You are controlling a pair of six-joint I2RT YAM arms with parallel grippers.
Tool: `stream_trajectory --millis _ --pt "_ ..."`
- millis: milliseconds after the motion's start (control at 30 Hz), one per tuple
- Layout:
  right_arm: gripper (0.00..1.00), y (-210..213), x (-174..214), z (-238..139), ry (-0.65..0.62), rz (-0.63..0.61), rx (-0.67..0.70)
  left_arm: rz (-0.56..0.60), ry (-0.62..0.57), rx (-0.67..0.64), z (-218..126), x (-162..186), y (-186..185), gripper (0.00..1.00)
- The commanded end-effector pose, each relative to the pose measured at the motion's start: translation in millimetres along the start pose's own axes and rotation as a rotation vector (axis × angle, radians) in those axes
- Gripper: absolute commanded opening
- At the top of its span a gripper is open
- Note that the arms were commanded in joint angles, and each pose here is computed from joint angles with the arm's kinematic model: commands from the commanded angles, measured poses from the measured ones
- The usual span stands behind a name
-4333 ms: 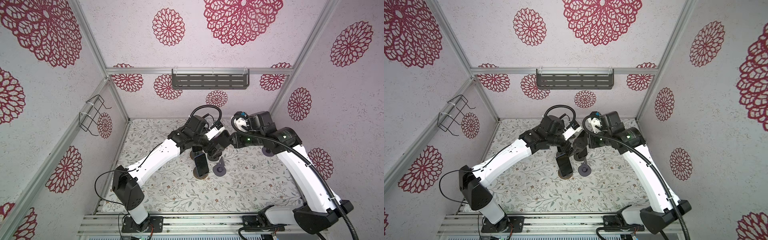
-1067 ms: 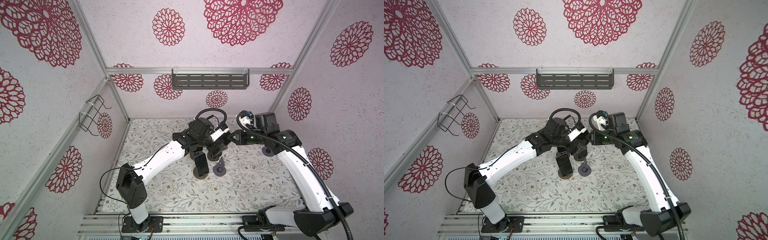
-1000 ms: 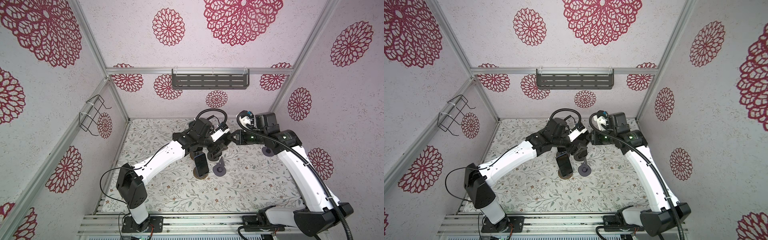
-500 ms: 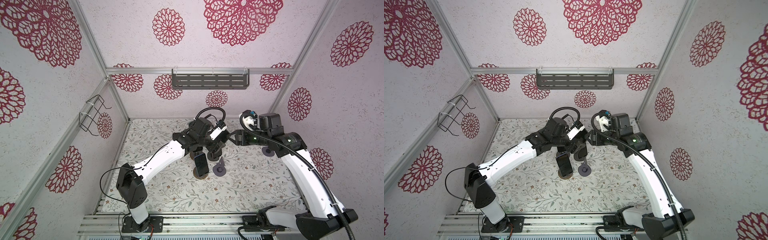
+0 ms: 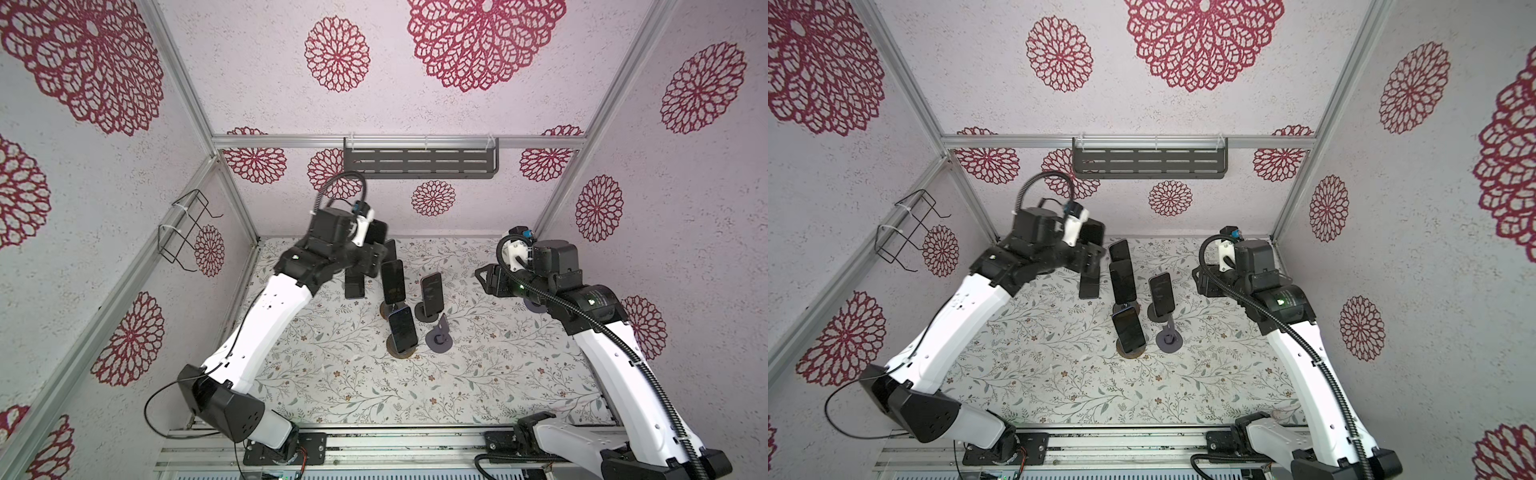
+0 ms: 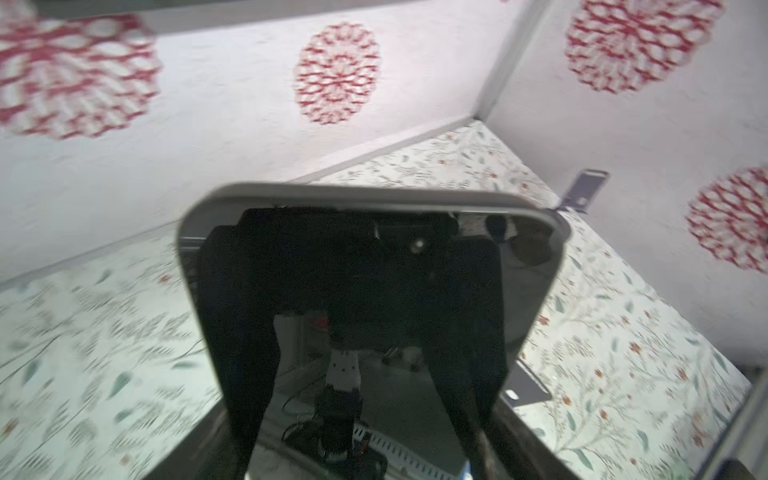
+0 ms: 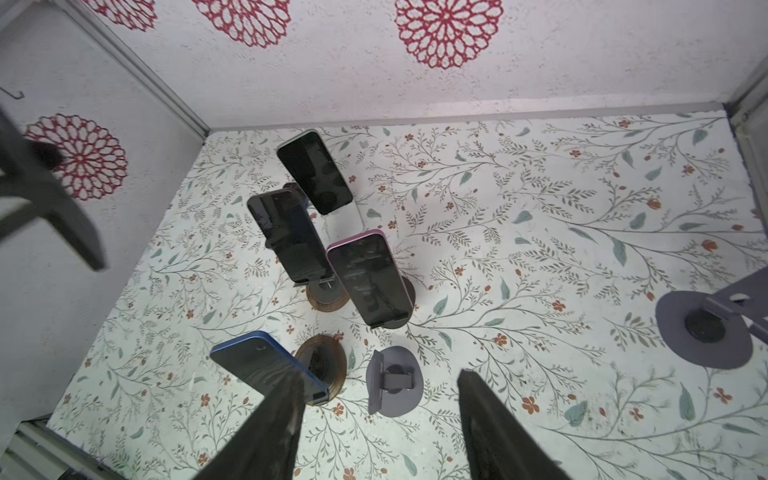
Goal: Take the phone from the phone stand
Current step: 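Open the right gripper and withdraw it while the left gripper carries the phone, then lower the black phone onto the table beside the blue-edged phone with the left gripper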
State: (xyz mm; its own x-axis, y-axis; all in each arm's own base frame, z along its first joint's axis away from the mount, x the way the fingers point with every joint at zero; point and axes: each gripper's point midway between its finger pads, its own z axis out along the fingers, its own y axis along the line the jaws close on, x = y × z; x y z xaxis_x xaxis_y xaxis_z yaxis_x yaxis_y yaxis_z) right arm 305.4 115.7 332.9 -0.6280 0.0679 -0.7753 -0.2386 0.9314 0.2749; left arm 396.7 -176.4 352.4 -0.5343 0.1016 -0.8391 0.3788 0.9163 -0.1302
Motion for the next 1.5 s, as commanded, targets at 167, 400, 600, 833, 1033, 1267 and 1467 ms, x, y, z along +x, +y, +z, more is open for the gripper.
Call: stream_trajectory --millis 167,400,600,833,1033,1267,1467 --pt "0.61 -13.7 -6.2 -4.5 -0.066 -0.013 0.042 -0.264 0.156 -0.271 -0.8 52.3 130.0 0.40" --pt "0.61 -20.4 9.3 -7.6 -0.056 -0.006 0.058 -0.306 0.365 -0.266 72.6 89.7 167.4 0.19" --pt "0.61 -23.8 25.2 -11.2 -0.032 0.001 0.062 -0.317 0.534 -0.266 136.5 126.0 191.1 0.05" --pt "0.61 -22.2 36.2 -12.9 -0.003 0.004 0.047 -0.355 0.641 -0.239 191.5 167.8 203.1 0.00" --pt "0.61 -21.7 38.9 -9.0 0.006 0.011 0.039 -0.380 0.660 -0.197 221.6 183.5 204.0 0.00" --pt "0.61 -24.1 38.9 -6.1 0.007 0.013 0.049 -0.375 0.723 -0.201 229.3 206.9 203.1 0.09" --pt "0.61 -24.9 39.3 0.0 0.015 0.010 0.050 -0.381 0.756 -0.168 232.5 220.7 194.0 0.37"
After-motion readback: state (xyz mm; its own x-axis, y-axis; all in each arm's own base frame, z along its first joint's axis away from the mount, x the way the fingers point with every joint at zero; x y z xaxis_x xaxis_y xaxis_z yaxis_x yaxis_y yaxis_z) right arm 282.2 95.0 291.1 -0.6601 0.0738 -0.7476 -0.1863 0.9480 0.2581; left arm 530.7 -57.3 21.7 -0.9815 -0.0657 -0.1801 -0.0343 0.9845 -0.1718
